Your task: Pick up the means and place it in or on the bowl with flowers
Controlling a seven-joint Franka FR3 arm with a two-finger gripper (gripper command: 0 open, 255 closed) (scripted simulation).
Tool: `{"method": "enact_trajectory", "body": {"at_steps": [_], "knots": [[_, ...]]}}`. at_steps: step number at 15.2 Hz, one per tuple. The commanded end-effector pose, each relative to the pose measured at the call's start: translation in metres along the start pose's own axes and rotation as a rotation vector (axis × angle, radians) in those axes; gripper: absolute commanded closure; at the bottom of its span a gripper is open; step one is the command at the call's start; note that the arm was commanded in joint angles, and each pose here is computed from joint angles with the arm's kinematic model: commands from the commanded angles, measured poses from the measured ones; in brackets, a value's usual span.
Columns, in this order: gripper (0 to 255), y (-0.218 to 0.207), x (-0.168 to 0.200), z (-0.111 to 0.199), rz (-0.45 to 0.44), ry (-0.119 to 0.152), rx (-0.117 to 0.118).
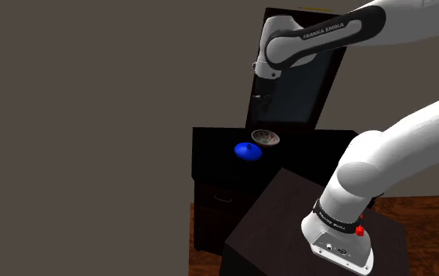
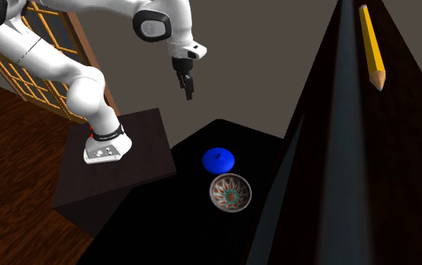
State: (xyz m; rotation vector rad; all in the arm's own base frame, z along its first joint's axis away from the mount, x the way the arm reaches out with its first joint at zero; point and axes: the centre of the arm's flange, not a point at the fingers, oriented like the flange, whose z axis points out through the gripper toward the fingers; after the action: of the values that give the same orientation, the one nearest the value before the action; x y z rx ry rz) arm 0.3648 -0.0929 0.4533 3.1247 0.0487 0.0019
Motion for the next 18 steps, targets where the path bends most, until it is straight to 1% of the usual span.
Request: {"method": "enact_trajectory", "body": {"at_steps": [1, 18], "knots": [[0, 0.019, 0.006, 0.021, 0.003, 0.003, 0.006], [0, 0.156, 0.076, 0.191, 0.032, 0.016, 0.066]]}}
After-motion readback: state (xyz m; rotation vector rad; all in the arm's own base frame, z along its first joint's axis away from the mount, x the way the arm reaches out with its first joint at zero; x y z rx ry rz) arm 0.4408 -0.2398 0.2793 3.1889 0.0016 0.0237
